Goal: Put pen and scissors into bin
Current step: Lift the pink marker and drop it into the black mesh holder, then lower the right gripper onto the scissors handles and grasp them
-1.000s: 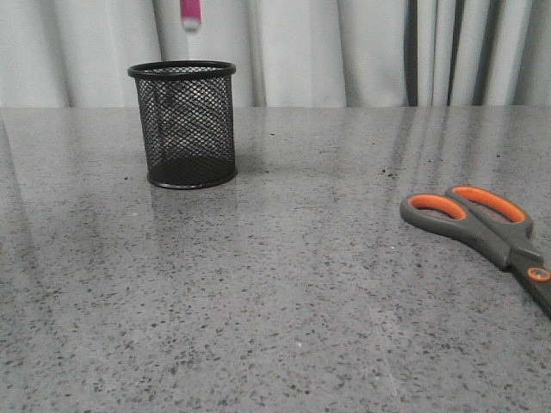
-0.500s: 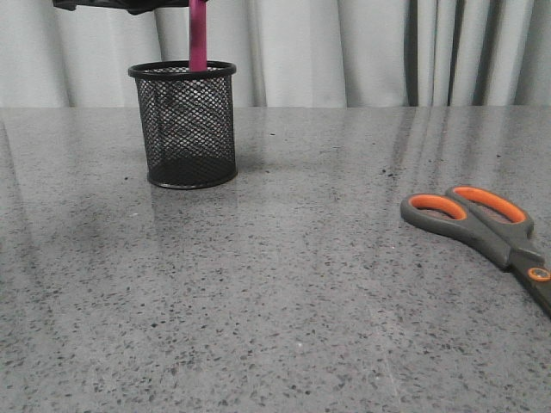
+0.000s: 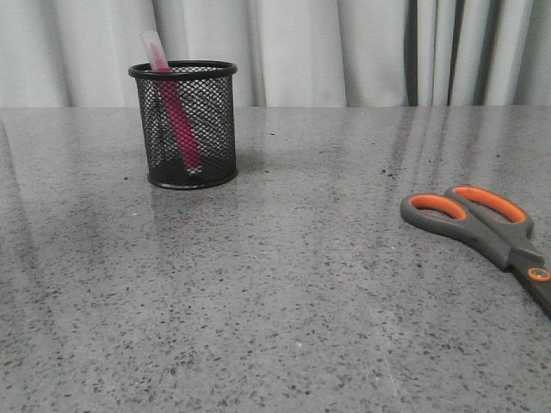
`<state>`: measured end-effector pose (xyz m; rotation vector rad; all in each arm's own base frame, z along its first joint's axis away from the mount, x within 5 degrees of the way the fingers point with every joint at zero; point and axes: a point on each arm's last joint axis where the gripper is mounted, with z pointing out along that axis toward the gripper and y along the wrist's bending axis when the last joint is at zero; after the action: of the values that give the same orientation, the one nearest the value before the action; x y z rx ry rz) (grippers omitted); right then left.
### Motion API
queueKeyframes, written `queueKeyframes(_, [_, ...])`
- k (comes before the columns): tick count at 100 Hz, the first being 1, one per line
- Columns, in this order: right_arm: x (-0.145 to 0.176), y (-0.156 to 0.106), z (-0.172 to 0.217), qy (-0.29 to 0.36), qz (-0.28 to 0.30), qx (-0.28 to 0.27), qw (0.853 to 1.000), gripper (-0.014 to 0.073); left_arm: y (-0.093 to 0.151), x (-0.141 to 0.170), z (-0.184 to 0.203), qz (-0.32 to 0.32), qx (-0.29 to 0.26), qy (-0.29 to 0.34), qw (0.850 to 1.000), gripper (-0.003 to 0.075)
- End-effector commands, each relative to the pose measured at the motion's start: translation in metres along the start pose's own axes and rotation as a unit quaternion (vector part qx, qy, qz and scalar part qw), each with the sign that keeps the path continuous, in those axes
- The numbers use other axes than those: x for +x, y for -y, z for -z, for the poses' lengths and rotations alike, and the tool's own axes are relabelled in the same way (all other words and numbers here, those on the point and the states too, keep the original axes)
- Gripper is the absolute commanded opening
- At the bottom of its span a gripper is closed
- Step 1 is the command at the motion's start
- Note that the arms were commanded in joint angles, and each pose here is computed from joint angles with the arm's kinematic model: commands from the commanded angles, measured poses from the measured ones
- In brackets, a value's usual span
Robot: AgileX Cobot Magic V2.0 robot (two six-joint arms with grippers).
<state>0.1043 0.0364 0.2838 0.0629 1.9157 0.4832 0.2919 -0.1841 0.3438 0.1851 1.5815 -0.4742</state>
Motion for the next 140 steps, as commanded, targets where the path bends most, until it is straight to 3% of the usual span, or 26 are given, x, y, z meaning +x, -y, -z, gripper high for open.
queueKeyframes(1, [-0.027,-0.012,0.005,0.044,0.021,-0.021,0.999,0.0298,0.006,-0.059,0.037,0.007,0.021,0.088,0.996,0.044])
queueKeyframes(13, [-0.047,-0.02,0.006,-0.018,0.085,0.012,0.996,0.0298,0.012,-0.086,0.078,-0.013,0.07,0.066,0.995,0.0421])
queueKeyframes(24, [-0.058,-0.03,-0.01,-0.096,0.153,0.029,0.983,0.0297,0.016,-0.098,0.111,-0.061,0.104,0.036,0.992,0.0369])
queueKeyframes(40, [-0.066,-0.051,-0.042,-0.183,0.176,0.032,0.967,0.0312,0.016,-0.106,0.142,-0.07,0.128,0.011,0.989,0.0344])
queueKeyframes(59, [-0.055,-0.065,-0.072,-0.305,0.149,0.044,0.94,0.0445,0.015,-0.115,0.167,-0.072,0.14,0.016,0.987,0.0344])
queueKeyframes(77, [-0.029,-0.072,-0.096,-0.4,0.086,0.036,0.912,0.0456,0.014,-0.118,0.177,-0.074,0.145,0.016,0.987,0.0344])
queueKeyframes(87, [-0.021,-0.071,-0.106,-0.42,0.068,0.054,0.903,0.0456,0.015,-0.116,0.178,-0.073,0.15,0.001,0.986,0.0344])
queueKeyframes(110, [-0.015,-0.066,-0.121,-0.42,0.068,0.091,0.9,0.0456,0.016,-0.11,0.181,-0.077,0.159,-0.032,0.984,0.0344])
queueKeyframes(140, [0.001,-0.063,-0.141,-0.446,0.071,0.105,0.886,0.0453,0.016,-0.109,0.181,-0.065,0.164,-0.036,0.984,0.0344])
